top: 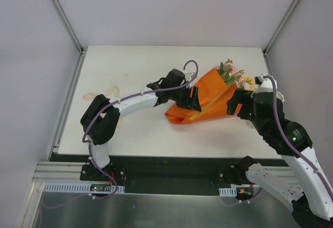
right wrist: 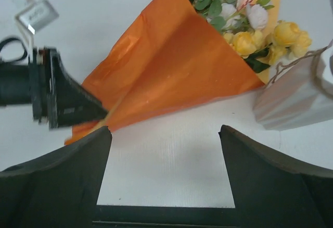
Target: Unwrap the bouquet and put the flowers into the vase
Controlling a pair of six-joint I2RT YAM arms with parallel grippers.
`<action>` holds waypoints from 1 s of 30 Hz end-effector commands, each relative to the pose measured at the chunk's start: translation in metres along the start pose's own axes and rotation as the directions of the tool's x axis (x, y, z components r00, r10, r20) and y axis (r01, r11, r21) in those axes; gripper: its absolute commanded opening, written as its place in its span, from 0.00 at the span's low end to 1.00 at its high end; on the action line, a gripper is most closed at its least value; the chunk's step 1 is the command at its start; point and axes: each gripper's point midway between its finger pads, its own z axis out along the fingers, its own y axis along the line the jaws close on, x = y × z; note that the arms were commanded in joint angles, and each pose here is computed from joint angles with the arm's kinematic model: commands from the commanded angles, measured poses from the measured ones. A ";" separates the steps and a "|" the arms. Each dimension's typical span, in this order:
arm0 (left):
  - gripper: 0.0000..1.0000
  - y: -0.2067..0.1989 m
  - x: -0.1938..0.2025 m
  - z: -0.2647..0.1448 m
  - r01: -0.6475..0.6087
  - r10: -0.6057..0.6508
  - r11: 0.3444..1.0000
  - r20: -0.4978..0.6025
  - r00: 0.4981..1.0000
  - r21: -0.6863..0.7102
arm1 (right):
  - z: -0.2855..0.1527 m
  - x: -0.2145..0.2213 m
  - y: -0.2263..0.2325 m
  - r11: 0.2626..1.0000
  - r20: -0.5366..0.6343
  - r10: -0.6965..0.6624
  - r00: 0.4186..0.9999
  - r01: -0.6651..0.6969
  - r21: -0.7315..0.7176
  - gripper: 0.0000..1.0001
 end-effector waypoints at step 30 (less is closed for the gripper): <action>0.52 0.063 0.000 0.037 0.169 -0.169 0.985 0.013 0.986 -0.019 | 0.203 0.115 0.009 0.988 -0.430 0.019 0.902 0.048 0.145 0.84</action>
